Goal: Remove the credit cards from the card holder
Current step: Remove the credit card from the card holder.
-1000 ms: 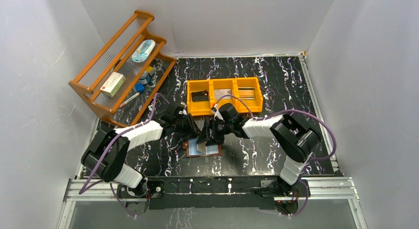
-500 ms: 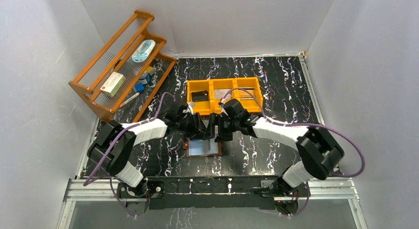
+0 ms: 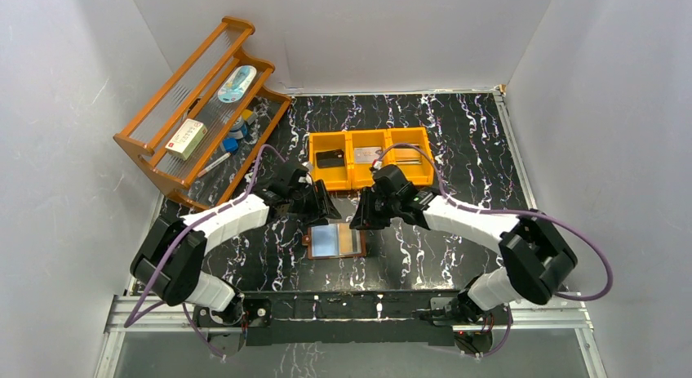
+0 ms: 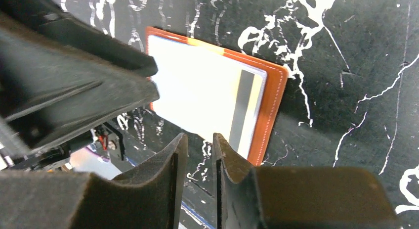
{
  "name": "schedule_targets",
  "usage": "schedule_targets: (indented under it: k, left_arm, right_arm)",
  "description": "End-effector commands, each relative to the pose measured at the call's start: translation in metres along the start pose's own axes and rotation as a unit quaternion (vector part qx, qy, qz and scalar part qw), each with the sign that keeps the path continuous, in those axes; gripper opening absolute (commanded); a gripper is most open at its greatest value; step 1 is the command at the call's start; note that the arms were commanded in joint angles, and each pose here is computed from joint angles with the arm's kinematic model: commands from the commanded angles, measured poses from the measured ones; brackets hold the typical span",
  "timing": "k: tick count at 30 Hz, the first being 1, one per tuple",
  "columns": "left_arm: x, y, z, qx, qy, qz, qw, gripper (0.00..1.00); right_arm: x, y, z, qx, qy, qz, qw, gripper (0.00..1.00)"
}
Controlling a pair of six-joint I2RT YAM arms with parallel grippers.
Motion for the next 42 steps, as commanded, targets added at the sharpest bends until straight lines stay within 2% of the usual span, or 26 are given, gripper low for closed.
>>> schedule_targets:
  k: [1, 4, 8, 23, 28, 30, 42]
  left_arm:
    - [-0.011, -0.002, 0.000, -0.029, 0.025, 0.000, 0.999, 0.48]
    - [-0.017, -0.013, -0.004, -0.070, 0.048, -0.002, 0.996, 0.47]
    - [-0.022, -0.012, -0.009, -0.073, 0.068, -0.001, 0.995, 0.47]
    - [-0.045, 0.034, -0.025, -0.006, 0.098, 0.026, 0.995, 0.46]
    - [-0.052, 0.044, -0.032, 0.003, 0.097, 0.035, 0.995, 0.41]
    - [-0.053, 0.042, -0.035, -0.015, 0.091, 0.042, 0.995, 0.35]
    - [-0.058, 0.040, -0.040, -0.092, 0.063, 0.081, 0.990, 0.17]
  right_arm:
    - [-0.004, -0.004, -0.015, -0.006, 0.019, -0.012, 1.000, 0.32]
    - [-0.013, -0.019, -0.022, -0.040, 0.040, -0.022, 0.998, 0.31]
    - [-0.026, -0.031, -0.030, -0.051, 0.062, -0.032, 0.996, 0.31]
    - [-0.054, -0.058, -0.043, -0.095, 0.106, -0.083, 0.986, 0.25]
    - [-0.062, -0.059, -0.047, -0.090, 0.124, -0.091, 0.984, 0.25]
    - [-0.063, -0.059, -0.048, -0.088, 0.128, -0.092, 0.984, 0.25]
    - [-0.072, -0.065, -0.052, -0.090, 0.144, -0.104, 0.980, 0.25]
Point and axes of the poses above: each gripper's point midway between its finger pads, its own z axis back along the fingers, its own y axis along the line the jaws close on, x = y × z, the point moved 1 cm from there along z, back along the fingers, and after that the axes turned 4 degrees about z, right-handed, at the moved point
